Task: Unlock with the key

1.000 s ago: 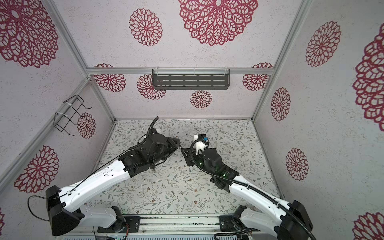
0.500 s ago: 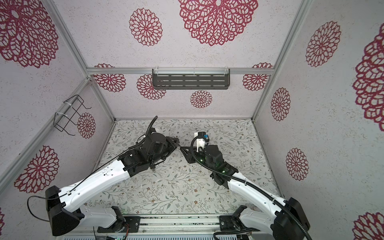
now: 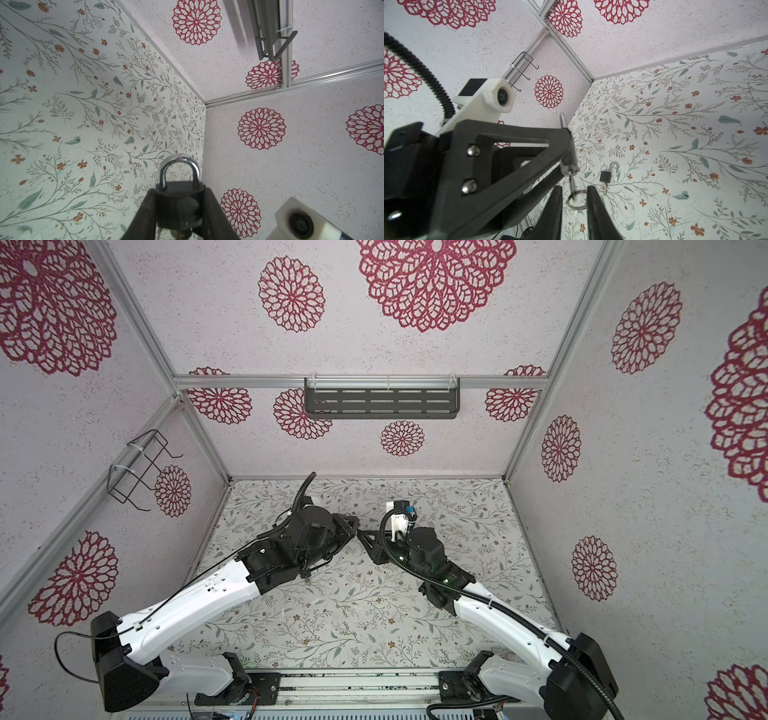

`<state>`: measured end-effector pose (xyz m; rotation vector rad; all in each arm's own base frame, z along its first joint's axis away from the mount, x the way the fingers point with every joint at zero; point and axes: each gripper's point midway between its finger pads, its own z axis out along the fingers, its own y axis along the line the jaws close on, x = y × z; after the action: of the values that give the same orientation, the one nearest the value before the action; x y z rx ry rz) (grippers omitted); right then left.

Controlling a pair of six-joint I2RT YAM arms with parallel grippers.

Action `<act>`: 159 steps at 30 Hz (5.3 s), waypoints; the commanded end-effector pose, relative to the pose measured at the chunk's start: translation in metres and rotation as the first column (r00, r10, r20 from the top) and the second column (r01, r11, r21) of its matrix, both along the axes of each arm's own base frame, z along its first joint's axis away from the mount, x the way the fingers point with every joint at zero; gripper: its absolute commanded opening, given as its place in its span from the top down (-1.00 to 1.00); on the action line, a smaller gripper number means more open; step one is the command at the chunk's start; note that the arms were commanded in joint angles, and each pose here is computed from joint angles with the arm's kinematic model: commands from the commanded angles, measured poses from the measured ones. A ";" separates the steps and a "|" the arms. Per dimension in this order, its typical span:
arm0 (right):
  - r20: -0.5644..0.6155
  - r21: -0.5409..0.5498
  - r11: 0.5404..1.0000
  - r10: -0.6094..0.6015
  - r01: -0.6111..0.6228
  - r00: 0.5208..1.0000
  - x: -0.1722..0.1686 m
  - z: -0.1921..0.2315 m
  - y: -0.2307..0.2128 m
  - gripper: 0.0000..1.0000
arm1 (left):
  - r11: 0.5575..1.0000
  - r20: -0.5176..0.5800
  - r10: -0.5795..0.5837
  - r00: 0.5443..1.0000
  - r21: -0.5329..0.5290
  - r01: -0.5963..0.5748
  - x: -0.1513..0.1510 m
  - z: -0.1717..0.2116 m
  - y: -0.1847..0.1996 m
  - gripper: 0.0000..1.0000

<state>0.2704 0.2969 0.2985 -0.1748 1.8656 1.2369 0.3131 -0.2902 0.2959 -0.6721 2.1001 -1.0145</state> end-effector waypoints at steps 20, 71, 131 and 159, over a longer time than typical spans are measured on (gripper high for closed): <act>0.050 0.051 0.999 -0.009 0.006 0.999 0.004 0.027 -0.001 0.62 | 0.999 0.028 -0.032 0.999 -0.043 0.033 -0.004 0.007 -0.007 1.00; 0.072 0.525 0.833 0.161 -0.175 0.984 -0.018 0.148 0.009 1.00 | 0.958 0.302 -0.128 0.945 -0.210 0.197 -0.015 0.046 -0.020 1.00; -0.126 -0.483 0.868 0.060 -0.114 0.990 0.021 -0.009 -0.003 -0.48 | 0.688 0.311 -0.590 0.745 0.677 0.262 -0.046 -0.067 -0.008 1.00; -0.207 -0.690 0.704 0.029 -0.167 0.978 0.036 -0.051 -0.019 -0.55 | 0.660 0.312 -0.616 0.723 0.705 0.258 -0.053 -0.068 -0.007 1.00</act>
<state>0.3063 0.2861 0.2427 -0.5665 2.4484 0.5831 0.2616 -0.2956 0.2179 0.4634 1.9829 -0.5693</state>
